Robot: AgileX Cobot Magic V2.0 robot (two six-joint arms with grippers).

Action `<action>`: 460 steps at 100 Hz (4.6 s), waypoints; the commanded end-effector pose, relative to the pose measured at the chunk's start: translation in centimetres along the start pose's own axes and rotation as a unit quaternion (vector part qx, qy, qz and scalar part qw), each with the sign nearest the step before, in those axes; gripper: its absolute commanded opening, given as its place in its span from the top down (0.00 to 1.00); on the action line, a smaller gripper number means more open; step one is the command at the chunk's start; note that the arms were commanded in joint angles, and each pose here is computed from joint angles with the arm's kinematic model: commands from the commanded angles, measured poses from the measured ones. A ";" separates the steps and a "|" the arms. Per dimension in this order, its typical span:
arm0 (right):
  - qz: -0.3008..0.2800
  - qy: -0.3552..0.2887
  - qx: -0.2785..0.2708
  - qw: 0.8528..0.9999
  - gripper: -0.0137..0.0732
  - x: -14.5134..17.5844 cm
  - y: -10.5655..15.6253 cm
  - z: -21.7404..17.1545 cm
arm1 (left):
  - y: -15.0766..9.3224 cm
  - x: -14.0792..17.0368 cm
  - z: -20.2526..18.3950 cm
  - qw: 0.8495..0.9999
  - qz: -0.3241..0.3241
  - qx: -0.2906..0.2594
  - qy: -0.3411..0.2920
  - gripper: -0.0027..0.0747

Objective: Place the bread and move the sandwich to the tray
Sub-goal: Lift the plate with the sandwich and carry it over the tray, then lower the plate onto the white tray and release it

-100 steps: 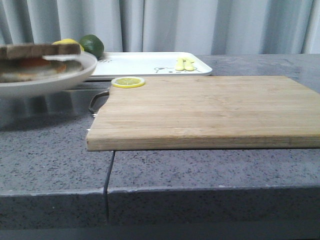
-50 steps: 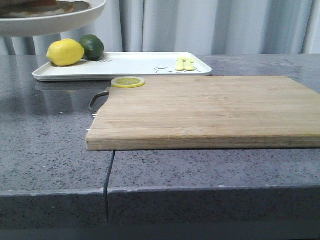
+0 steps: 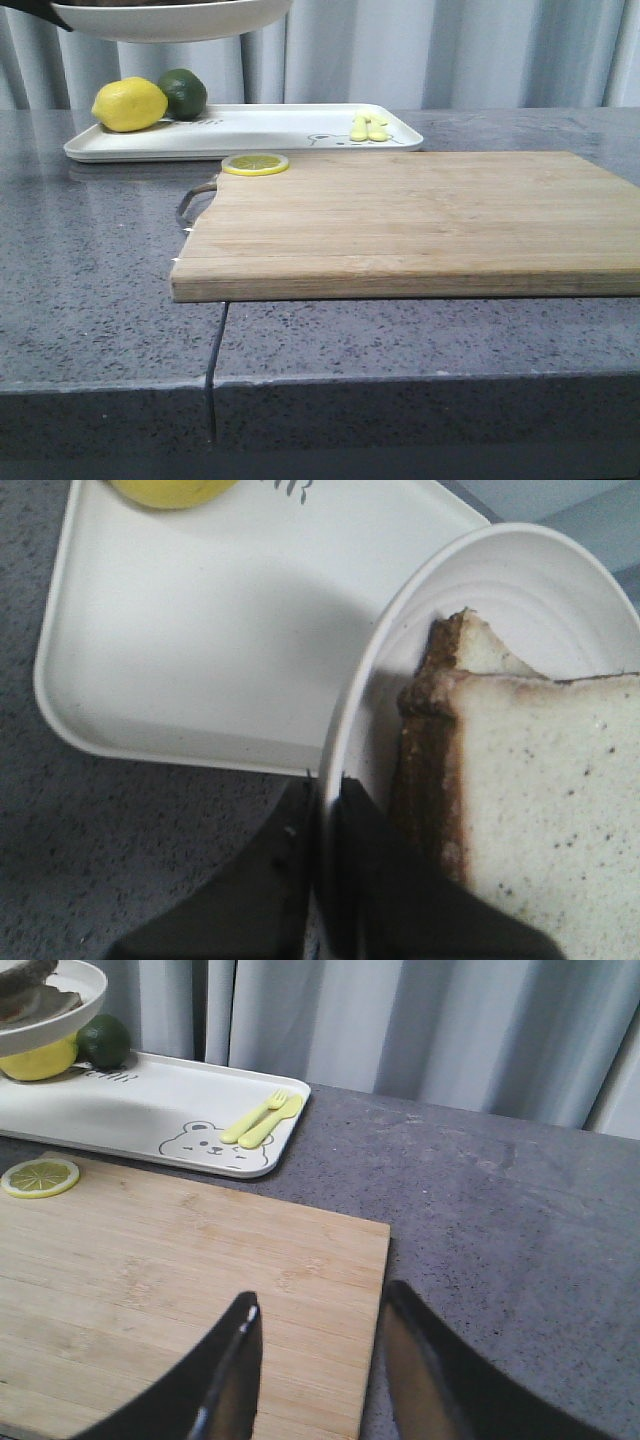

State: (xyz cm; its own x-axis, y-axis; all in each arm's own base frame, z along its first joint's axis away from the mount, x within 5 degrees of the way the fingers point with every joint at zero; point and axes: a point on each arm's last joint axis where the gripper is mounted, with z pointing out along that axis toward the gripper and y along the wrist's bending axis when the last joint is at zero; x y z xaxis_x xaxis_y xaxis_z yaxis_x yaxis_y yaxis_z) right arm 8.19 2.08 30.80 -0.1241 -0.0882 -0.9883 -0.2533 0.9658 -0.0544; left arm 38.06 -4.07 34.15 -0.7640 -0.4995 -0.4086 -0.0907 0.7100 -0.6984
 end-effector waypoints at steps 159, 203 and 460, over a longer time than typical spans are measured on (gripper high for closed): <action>-0.005 -0.047 0.007 0.999 0.48 -1.4 -0.1 -0.2 | -1.3 -6.0 11.1 0.999 0.019 0.039 0.018 0.99; -0.005 -0.047 0.007 0.999 0.48 -1.4 -0.1 -0.2 | 0.0 -5.8 12.7 0.999 0.003 0.031 0.026 0.99; -0.005 -0.068 0.007 0.998 0.48 -1.8 -0.2 -0.2 | -12.0 -2.8 -11.0 0.945 0.265 0.098 -0.165 0.64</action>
State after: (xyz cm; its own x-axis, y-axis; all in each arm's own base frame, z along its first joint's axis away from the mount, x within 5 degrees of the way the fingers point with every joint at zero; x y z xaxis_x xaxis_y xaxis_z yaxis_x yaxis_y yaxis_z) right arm 8.23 2.09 31.08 -0.0947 -0.0804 -0.9923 -0.2519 0.9662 -0.0542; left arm 37.89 -5.45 46.11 -0.5796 -0.2294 -0.7819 0.3285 0.8124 -0.4818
